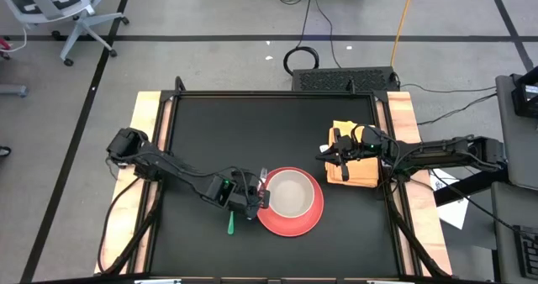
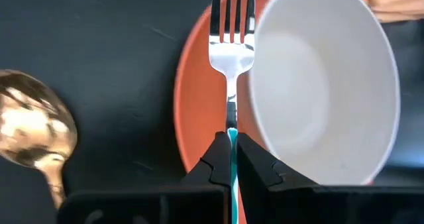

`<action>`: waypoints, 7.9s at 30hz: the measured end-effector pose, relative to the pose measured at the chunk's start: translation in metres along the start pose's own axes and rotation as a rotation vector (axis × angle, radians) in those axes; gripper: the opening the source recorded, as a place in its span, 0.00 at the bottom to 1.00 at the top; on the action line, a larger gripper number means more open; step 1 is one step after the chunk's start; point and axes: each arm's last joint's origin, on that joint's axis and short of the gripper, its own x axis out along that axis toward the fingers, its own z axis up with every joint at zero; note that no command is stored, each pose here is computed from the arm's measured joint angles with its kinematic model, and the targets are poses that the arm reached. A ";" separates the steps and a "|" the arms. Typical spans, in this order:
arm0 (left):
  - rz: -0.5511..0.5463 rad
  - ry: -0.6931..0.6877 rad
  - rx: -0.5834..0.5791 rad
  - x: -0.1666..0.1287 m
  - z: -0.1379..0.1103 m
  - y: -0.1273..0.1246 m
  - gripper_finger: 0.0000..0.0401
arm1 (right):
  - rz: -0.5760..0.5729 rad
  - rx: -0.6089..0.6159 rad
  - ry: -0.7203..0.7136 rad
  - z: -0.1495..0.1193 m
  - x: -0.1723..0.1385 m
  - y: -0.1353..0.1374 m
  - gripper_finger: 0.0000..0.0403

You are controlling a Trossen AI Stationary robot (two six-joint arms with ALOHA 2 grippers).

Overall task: Set table place
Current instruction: Put the green patterned fork on the orange plate to the left of the white bowl, then put the green spoon into the white bowl

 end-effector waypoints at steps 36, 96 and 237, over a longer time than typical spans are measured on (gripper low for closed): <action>-0.017 -0.010 -0.030 0.012 0.014 -0.004 0.01 | 0.001 0.000 0.000 0.000 0.000 0.000 0.00; -0.032 0.041 -0.002 0.065 0.000 -0.007 0.04 | 0.004 0.001 0.001 0.000 0.000 0.000 0.00; -0.018 -0.212 0.890 -0.084 -0.001 0.015 0.12 | 0.001 -0.055 0.059 -0.006 0.000 0.000 0.00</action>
